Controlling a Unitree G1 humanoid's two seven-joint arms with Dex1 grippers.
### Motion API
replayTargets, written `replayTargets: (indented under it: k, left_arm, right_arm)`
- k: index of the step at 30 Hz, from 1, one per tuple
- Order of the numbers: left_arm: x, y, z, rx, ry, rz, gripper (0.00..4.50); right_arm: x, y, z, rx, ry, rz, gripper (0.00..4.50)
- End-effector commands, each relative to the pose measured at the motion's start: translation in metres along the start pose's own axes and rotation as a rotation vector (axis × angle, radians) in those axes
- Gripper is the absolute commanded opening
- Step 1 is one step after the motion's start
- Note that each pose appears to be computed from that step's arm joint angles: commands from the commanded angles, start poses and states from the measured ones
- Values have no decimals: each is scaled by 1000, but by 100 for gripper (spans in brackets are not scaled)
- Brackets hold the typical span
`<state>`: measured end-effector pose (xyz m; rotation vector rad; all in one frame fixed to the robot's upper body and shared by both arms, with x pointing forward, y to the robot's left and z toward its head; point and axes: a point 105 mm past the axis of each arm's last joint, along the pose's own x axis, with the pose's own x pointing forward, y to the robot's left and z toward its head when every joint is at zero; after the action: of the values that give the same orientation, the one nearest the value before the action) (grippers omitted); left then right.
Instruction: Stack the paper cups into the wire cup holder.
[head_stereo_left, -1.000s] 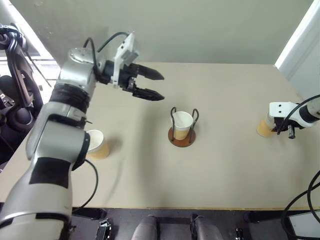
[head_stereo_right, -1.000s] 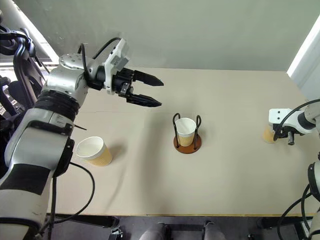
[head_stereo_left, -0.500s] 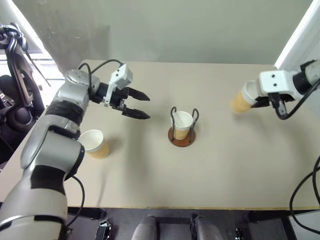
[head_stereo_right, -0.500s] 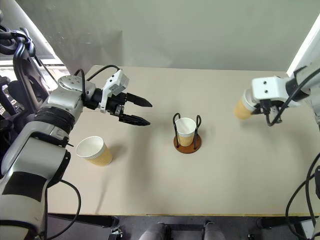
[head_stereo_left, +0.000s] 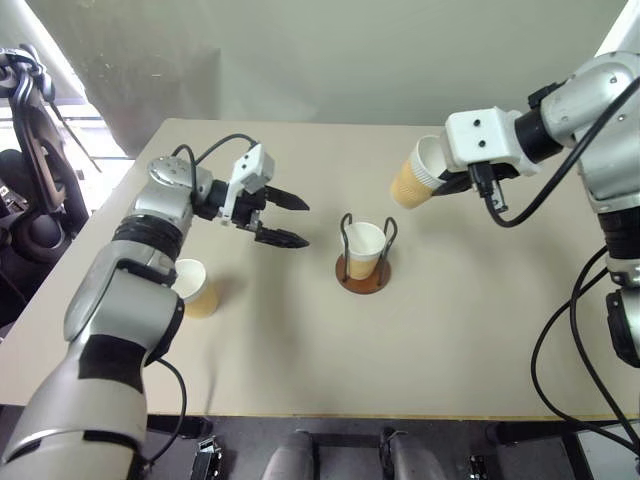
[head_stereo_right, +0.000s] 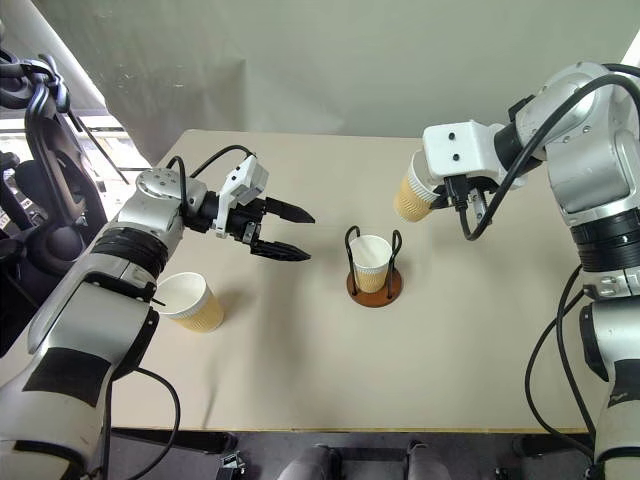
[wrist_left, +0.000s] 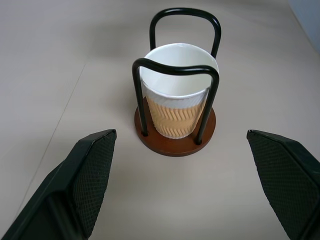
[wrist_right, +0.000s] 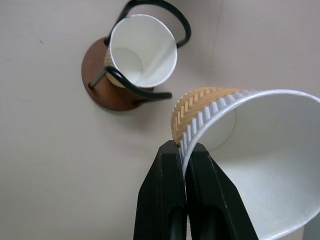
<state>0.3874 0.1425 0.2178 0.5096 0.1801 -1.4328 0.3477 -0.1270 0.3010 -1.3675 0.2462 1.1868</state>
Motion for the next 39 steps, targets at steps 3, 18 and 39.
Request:
replayTargets:
  k: [3,18,39]
  left_arm:
    - [-10,0,3,37,-7,3,450]
    - [-12,-4,-1,55,17,-13,450]
    - [-12,-5,0,51,13,-19,450]
  right_arm:
    - [2,-4,26,-76,-49,3,6]
    - [32,2,55,-145,-124,79,6]
    - [45,11,37,-220,-40,129,6]
